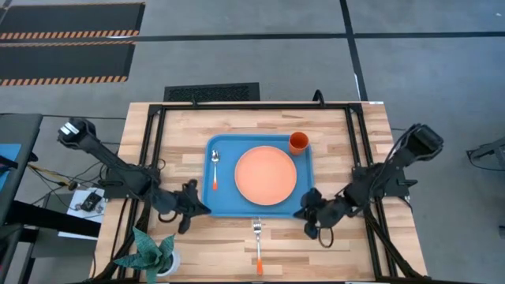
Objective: Pick and place plate/cup/fork/spoon on tray
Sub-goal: Put the orange fork on the blue tray to the left of the light orange plate
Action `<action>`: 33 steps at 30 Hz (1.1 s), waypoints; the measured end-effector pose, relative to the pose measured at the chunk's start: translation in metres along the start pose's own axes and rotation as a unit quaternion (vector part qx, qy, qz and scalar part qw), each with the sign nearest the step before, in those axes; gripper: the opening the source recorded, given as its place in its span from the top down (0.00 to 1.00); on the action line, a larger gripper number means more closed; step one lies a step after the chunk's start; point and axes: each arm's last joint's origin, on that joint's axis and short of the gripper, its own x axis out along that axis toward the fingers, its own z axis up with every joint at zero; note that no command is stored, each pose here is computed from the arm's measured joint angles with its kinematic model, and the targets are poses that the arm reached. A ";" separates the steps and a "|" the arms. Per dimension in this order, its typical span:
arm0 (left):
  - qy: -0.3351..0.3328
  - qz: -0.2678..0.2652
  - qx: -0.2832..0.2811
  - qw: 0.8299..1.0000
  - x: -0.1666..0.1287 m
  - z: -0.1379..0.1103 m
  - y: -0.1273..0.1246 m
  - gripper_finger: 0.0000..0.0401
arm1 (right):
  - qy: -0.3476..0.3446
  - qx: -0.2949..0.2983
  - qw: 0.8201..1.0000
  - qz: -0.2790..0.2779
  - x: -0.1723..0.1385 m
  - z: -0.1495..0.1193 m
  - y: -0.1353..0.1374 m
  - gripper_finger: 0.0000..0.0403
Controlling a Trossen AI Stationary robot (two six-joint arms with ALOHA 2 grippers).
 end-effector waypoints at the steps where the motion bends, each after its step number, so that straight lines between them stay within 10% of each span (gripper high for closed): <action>1: -0.002 -0.013 0.005 1.000 0.004 -0.001 -0.004 1.00 | 0.002 -0.002 1.000 -0.001 0.003 -0.002 0.006 0.98; 10: 0.005 -0.081 0.040 0.996 0.028 -0.021 -0.028 1.00 | 0.029 0.001 1.000 -0.003 0.035 0.002 0.068 0.98; 25: 0.002 0.133 0.050 0.990 0.002 -0.046 -0.013 1.00 | 0.081 0.093 0.986 -0.109 0.089 0.028 0.160 0.96; 33: 0.012 0.130 0.062 0.990 -0.004 -0.048 -0.013 1.00 | 0.066 0.127 0.979 -0.145 0.128 0.057 0.153 0.70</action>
